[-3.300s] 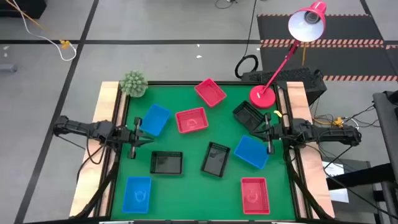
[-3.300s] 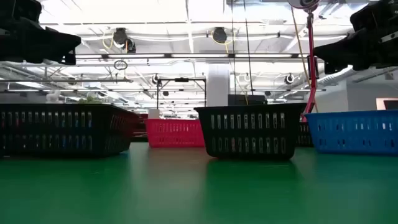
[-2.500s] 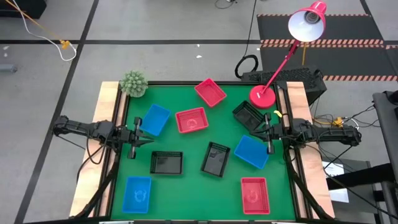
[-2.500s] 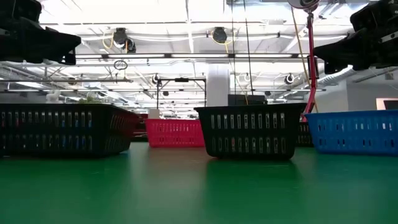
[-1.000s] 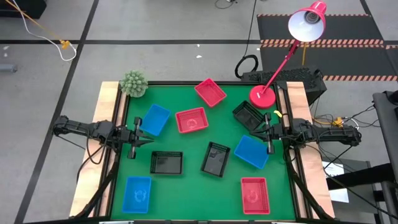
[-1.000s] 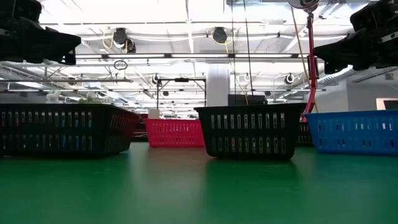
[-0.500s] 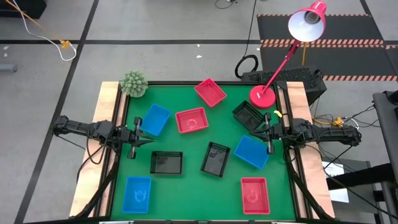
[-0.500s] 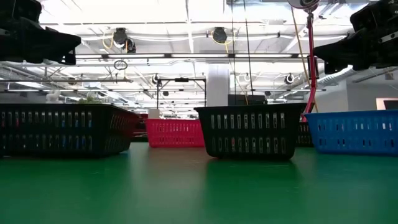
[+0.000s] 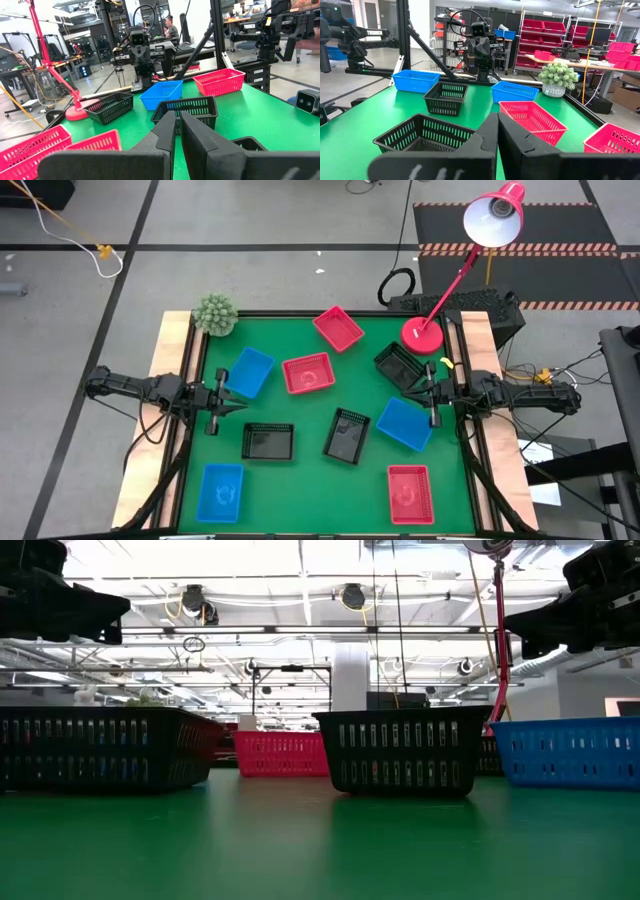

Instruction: Stack baskets by color

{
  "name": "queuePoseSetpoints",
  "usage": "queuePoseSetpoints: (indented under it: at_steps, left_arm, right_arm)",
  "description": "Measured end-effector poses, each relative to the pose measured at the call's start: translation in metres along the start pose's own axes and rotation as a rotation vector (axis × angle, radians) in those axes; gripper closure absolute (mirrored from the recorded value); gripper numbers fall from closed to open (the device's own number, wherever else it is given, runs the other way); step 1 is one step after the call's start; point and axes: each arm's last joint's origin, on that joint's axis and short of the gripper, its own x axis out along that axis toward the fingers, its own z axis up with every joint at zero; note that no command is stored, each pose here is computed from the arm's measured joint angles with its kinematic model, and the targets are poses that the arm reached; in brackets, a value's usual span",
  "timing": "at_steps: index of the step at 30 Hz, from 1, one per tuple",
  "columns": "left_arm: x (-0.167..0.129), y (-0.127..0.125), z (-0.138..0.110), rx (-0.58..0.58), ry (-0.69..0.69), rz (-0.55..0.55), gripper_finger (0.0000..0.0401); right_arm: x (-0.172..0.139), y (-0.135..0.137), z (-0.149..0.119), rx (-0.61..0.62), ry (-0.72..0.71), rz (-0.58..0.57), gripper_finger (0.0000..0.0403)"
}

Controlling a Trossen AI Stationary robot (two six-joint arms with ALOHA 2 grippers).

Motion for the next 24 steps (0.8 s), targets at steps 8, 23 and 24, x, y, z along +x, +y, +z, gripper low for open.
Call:
queuePoseSetpoints:
  at_steps: [8, 23, 24]
  left_arm:
    - [0.0000, 0.0000, 0.0000, 0.000, 0.000, 0.000, 0.0370]
    - [0.0000, 0.0006, 0.0029, -0.083, -0.032, 0.006, 0.0370]
    - [0.0000, 0.0006, 0.0029, -0.089, -0.032, 0.006, 0.0370]
  right_arm:
    - [0.0000, 0.0000, 0.0000, 0.000, 0.000, 0.000, 0.0403]
    - [0.0000, 0.0000, 0.0000, 0.000, 0.000, 0.000, 0.0403]
    - [0.0000, 0.0000, 0.0000, 0.000, 0.000, 0.000, 0.0403]
